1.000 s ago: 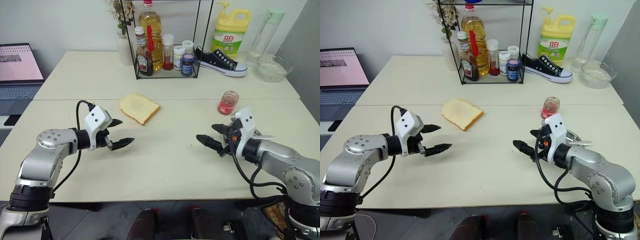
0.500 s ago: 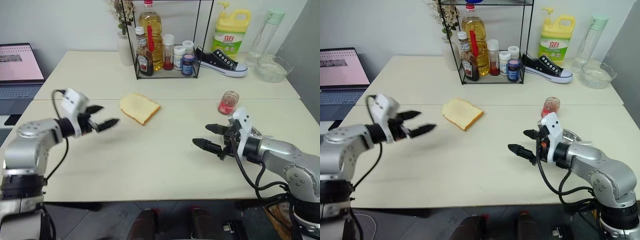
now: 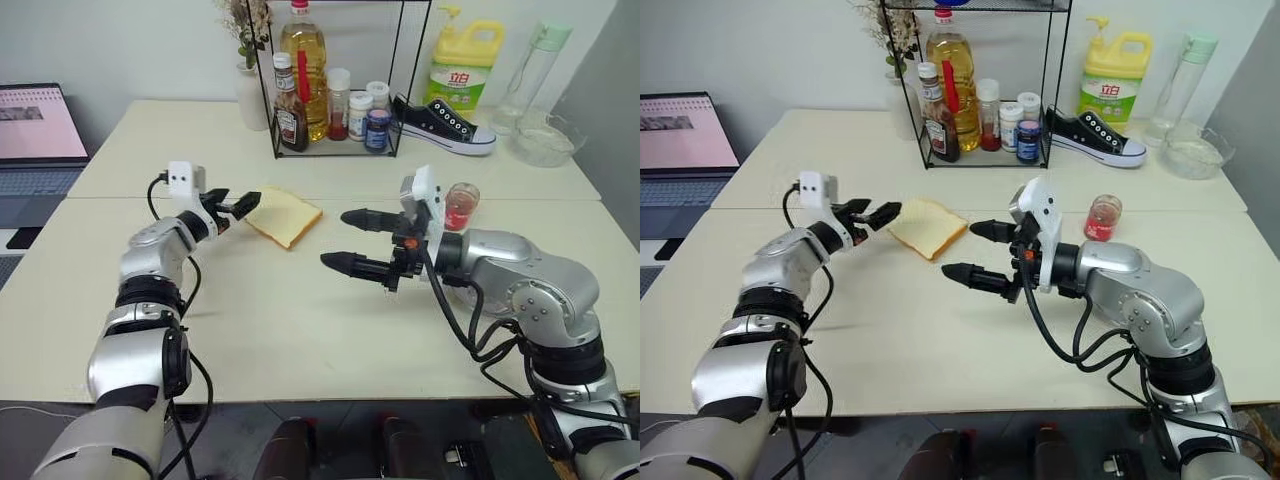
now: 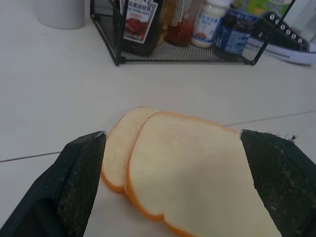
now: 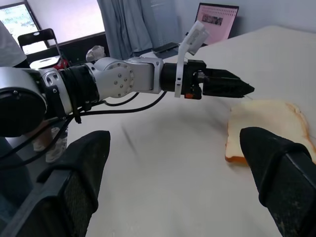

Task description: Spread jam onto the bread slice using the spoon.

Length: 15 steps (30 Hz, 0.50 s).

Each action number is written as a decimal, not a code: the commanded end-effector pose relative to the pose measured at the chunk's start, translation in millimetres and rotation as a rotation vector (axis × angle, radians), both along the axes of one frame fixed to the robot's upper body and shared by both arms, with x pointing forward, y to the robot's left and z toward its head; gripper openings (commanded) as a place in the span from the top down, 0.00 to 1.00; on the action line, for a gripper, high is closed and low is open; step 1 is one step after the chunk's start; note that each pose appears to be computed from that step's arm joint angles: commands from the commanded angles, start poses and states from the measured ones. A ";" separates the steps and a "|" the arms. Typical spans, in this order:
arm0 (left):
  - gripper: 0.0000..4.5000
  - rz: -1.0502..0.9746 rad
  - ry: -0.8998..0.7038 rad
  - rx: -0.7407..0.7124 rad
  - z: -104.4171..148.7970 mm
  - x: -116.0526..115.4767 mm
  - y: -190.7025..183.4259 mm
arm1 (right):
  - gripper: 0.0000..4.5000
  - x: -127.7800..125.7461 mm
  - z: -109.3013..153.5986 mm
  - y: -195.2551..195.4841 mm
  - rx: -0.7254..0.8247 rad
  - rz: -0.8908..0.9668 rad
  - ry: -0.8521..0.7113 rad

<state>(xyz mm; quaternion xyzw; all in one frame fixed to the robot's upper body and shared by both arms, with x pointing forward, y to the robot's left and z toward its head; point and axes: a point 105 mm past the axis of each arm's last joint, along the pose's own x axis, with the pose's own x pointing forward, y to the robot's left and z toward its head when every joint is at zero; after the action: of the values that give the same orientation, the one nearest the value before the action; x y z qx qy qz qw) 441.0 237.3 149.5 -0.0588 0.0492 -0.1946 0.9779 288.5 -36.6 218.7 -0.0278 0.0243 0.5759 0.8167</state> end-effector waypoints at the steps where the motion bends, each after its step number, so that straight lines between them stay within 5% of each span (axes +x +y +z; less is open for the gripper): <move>1: 0.00 -0.001 -0.010 0.047 0.4 5.3 -7.1 | 0.01 -2.1 7.7 -3.3 0.012 -0.007 -0.045; 6: 0.00 -0.016 0.010 0.033 -5.7 5.8 -12.3 | 0.01 -3.5 5.4 -7.1 0.002 -0.032 -0.048; 9: 0.12 -0.038 0.003 0.044 -4.4 5.7 -15.3 | 0.00 -1.1 4.4 -10.6 0.003 -0.063 -0.051; 15: 0.53 -0.033 -0.006 0.065 -0.9 7.2 -14.7 | 0.00 19.3 6.9 -19.3 0.018 -0.214 -0.096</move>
<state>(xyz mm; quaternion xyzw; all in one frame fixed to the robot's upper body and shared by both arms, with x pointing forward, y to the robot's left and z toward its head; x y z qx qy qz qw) 443.5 222.4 129.6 -0.0371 0.0797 -0.2079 0.9742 305.1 -51.3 213.6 -0.0422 0.0128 0.5001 0.8648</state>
